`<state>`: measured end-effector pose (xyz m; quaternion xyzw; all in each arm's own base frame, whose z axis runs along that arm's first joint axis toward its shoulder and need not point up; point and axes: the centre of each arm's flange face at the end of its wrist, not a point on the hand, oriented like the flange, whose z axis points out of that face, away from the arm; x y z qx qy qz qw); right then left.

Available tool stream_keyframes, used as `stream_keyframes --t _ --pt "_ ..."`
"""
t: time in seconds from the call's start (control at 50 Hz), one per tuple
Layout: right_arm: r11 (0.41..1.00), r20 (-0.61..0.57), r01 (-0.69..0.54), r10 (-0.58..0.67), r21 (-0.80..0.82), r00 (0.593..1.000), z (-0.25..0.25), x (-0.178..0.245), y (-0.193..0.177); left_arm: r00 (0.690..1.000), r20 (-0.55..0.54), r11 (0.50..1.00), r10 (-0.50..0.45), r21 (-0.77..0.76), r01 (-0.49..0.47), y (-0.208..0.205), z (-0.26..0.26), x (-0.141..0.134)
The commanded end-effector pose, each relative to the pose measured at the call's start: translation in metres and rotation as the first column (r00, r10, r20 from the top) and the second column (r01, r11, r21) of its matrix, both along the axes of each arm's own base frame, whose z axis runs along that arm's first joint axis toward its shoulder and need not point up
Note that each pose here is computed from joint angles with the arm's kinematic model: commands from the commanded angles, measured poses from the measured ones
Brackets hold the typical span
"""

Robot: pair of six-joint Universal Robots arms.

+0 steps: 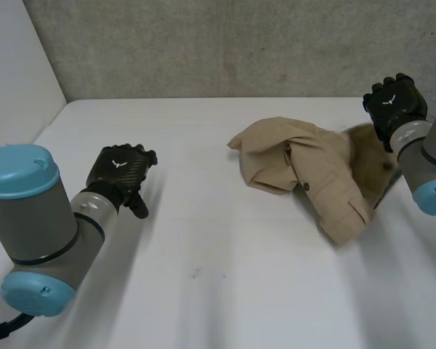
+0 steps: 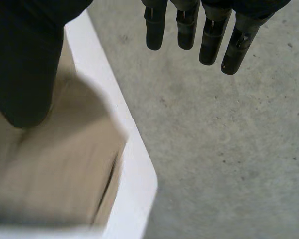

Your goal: Fold the shorts.

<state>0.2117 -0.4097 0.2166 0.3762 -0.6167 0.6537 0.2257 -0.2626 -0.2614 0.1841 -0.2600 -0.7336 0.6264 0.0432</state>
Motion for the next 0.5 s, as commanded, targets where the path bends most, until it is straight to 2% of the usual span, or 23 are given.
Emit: stream_keyframes --t 0.02,0.08,0.16,0.18,0.26,0.3,0.36,0.5 --pt "0.994 0.350 -0.025 -0.013 0.104 0.937 0.026 0.007 0.043 1.000 0.001 1.000 0.000 0.003 0.000 0.000 -0.001 0.000" --pt "0.973 0.449 -0.023 -0.085 0.230 0.890 0.028 0.001 0.063 1.000 0.001 1.000 0.000 0.003 0.000 0.000 -0.001 0.000" --pt "0.904 0.532 -0.045 -0.209 0.425 0.820 0.015 -0.002 0.086 1.000 0.002 1.000 0.002 0.004 -0.002 0.001 -0.001 0.001" --pt "0.866 0.557 -0.059 -0.265 0.496 0.787 0.007 -0.003 0.095 1.000 0.002 1.000 0.002 0.004 -0.002 0.001 -0.001 0.001" --pt "0.771 0.574 -0.090 -0.385 0.631 0.723 -0.013 -0.003 0.115 1.000 0.002 1.000 0.000 0.004 0.000 0.001 -0.001 0.000" --pt "0.746 0.571 -0.091 -0.418 0.659 0.707 -0.021 -0.005 0.121 1.000 0.002 1.000 0.000 0.004 0.000 0.001 -0.001 0.000" --pt "0.739 0.575 -0.089 -0.436 0.668 0.692 -0.034 -0.006 0.126 1.000 0.004 1.000 0.000 0.008 0.000 0.002 -0.002 0.001" --pt "0.799 0.622 -0.086 -0.391 0.596 0.679 -0.055 -0.002 0.111 1.000 0.004 1.000 -0.003 0.008 0.003 0.003 -0.003 0.000"
